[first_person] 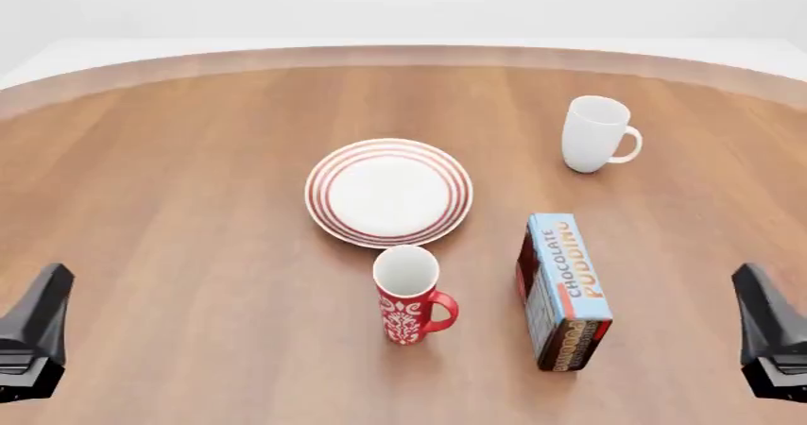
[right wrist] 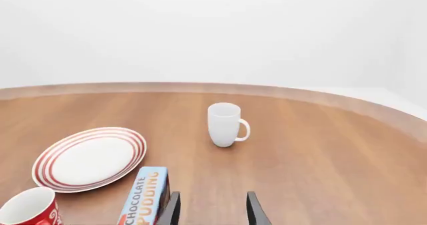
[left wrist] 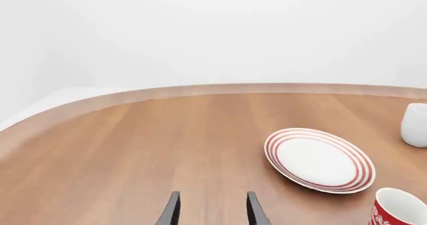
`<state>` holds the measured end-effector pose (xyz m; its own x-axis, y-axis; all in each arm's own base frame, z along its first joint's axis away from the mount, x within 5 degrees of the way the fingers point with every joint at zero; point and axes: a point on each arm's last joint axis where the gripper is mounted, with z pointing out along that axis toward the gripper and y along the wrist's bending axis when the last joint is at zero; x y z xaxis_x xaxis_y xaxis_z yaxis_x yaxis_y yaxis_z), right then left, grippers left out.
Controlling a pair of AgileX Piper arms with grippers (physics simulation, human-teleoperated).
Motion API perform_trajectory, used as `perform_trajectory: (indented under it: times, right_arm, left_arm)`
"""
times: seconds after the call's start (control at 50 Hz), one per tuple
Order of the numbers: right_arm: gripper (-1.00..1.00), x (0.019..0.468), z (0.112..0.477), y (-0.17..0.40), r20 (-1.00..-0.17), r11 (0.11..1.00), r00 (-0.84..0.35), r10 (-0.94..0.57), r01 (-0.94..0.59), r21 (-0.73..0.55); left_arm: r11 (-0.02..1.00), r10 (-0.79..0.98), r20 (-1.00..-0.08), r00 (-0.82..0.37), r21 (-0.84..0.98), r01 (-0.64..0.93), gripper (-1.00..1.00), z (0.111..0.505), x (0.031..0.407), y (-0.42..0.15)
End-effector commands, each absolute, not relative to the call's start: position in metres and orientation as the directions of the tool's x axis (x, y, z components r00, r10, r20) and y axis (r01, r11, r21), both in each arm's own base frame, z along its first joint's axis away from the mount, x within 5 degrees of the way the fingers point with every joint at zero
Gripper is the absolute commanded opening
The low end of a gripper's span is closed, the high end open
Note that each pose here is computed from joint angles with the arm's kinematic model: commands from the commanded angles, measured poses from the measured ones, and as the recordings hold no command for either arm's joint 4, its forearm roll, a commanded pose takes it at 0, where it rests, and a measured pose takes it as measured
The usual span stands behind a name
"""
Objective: Pick up the red mug and put it on the plate
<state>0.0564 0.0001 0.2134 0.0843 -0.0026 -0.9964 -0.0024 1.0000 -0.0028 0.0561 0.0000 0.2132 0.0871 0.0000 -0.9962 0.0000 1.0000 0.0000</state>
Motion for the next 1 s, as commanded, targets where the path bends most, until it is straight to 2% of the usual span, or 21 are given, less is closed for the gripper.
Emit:
perform_trajectory:
  times: [0.02, 0.24, 0.4, 0.44, 0.46, 0.5, 0.64, 0.68, 1.0]
  right_arm:
    - [1.00, 0.057, 0.214, 0.001, -0.997, 1.000, 0.077, -0.005, -0.009, -0.006]
    - [1.00, 0.060, 0.214, 0.002, -0.997, 0.999, 0.065, -0.029, -0.028, -0.030]
    - [1.00, 0.056, 0.234, 0.003, -0.995, 0.998, 0.091, -0.046, -0.041, -0.050]
    - [1.00, 0.056, 0.234, 0.004, -0.989, 0.990, 0.096, -0.115, -0.065, -0.122]
    - [1.00, 0.057, 0.235, 0.004, -0.992, 0.994, 0.090, -0.089, -0.061, -0.094]
    - [1.00, 0.058, 0.236, 0.005, -0.988, 0.988, 0.088, -0.124, -0.079, -0.131]
    - [1.00, 0.061, 0.258, 0.009, -0.987, 0.981, 0.087, -0.134, -0.129, -0.145]
    - [1.00, 0.063, 0.267, 0.009, -0.994, 0.986, 0.070, -0.088, -0.135, -0.097]
    - [1.00, 0.074, 0.310, 0.022, -0.989, 0.949, 0.039, -0.144, -0.278, -0.149]
  left_arm:
    - [1.000, 0.000, -0.996, 0.087, 0.000, 0.000, 1.00, 0.213, 0.056, 0.000]
    - [1.000, 0.000, -0.996, 0.087, 0.000, 0.000, 1.00, 0.213, 0.056, 0.000]
    - [1.000, 0.000, -0.996, 0.087, 0.000, 0.000, 1.00, 0.213, 0.056, 0.000]
    - [1.000, 0.000, -0.996, 0.087, 0.000, 0.000, 1.00, 0.213, 0.056, 0.000]
    - [1.000, 0.000, -0.996, 0.087, 0.000, 0.000, 1.00, 0.213, 0.056, 0.000]
    - [1.000, 0.000, -0.996, 0.087, 0.000, 0.000, 1.00, 0.213, 0.056, 0.000]
    - [1.000, 0.000, -0.996, 0.087, 0.000, 0.000, 1.00, 0.213, 0.056, 0.000]
    - [1.000, 0.000, -0.996, 0.087, 0.000, 0.000, 1.00, 0.213, 0.056, 0.000]
    - [1.000, 0.000, -0.996, 0.087, 0.000, 0.000, 1.00, 0.213, 0.056, 0.000]
